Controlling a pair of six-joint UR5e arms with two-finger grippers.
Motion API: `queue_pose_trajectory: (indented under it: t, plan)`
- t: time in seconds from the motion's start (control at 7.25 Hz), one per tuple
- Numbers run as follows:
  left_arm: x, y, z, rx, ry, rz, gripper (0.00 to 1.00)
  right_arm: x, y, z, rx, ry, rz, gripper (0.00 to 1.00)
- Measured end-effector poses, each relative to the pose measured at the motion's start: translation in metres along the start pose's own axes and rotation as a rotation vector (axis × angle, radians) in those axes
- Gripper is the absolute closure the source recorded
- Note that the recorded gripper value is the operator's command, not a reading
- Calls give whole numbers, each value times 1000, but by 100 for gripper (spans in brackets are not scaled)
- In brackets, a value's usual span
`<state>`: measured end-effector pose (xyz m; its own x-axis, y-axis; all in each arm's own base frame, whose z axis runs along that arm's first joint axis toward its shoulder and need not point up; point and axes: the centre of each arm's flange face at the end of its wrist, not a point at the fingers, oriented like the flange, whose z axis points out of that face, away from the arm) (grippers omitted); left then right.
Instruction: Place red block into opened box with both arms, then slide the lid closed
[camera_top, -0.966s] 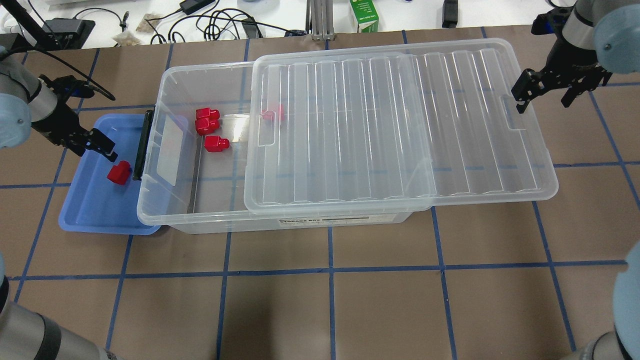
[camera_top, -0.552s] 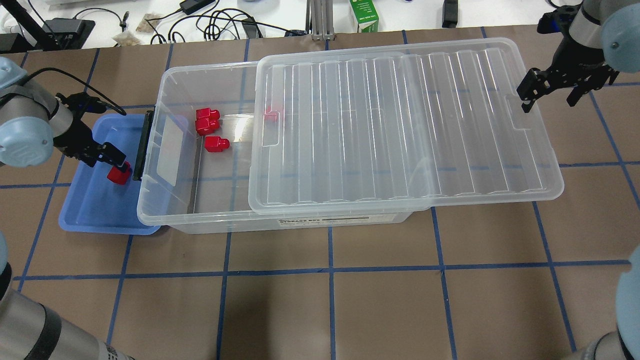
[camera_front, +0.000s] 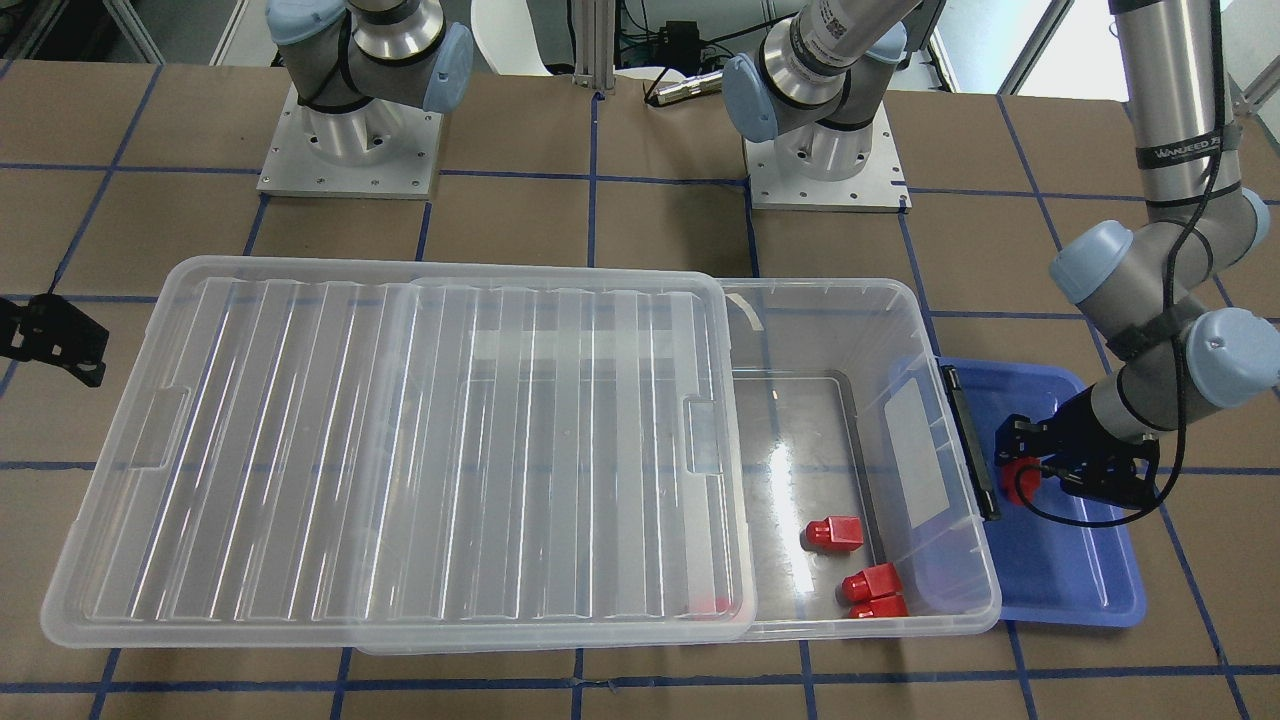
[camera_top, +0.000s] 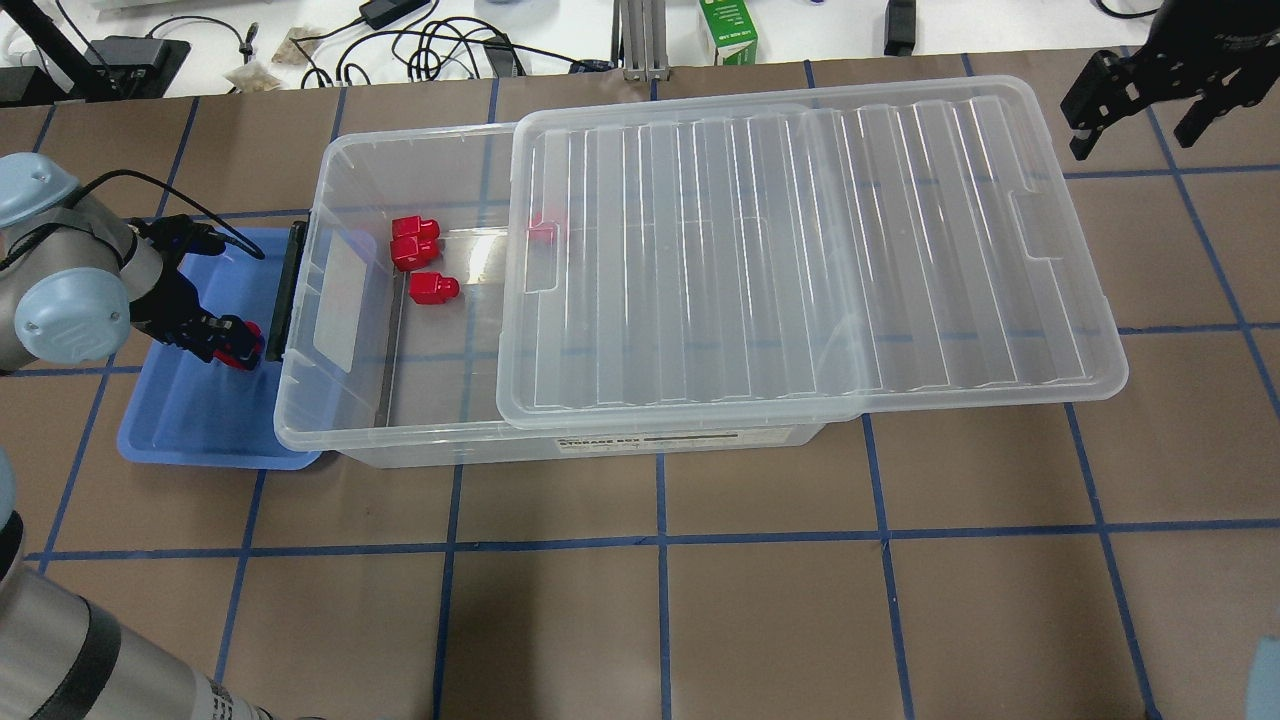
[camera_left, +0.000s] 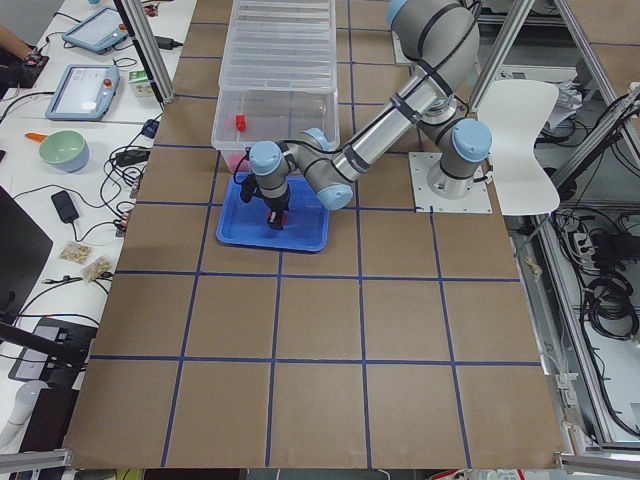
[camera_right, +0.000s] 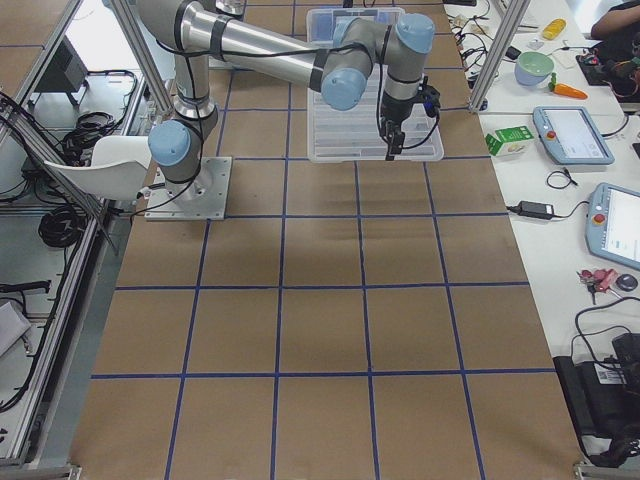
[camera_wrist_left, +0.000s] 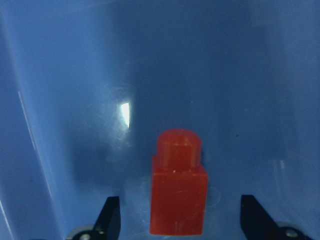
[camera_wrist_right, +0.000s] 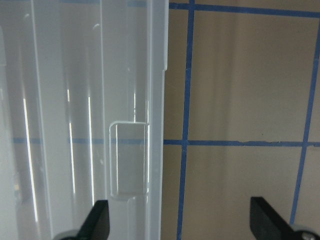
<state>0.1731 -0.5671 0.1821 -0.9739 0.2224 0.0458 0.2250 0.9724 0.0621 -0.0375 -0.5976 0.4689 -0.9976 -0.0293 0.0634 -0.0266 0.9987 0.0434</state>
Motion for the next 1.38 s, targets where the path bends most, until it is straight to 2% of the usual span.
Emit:
queue_pose_trajectory:
  t: [0.14, 0.41, 0.55, 0.97, 1.24, 1.38]
  plan:
    - [-1, -1, 0, -6, -7, 0, 99, -28, 4, -13, -13, 1, 16, 0]
    - [0, -3, -13, 5, -25, 4, 99, -75, 10, -23, -17, 11, -1, 0]
    - [2, -5, -31, 15, -34, 9, 99, -81, 13, -29, -10, 8, -3, 0]
    - [27, -13, -129, 20, -24, 31, 99, -90, 35, -58, 37, 12, -6, 0]
    - [95, -22, -188, 42, -42, 33, 99, -94, 44, -68, 51, 13, -11, 0]
    - [134, -24, -207, 56, -50, 9, 99, -94, 46, -69, 49, 12, -13, 0]
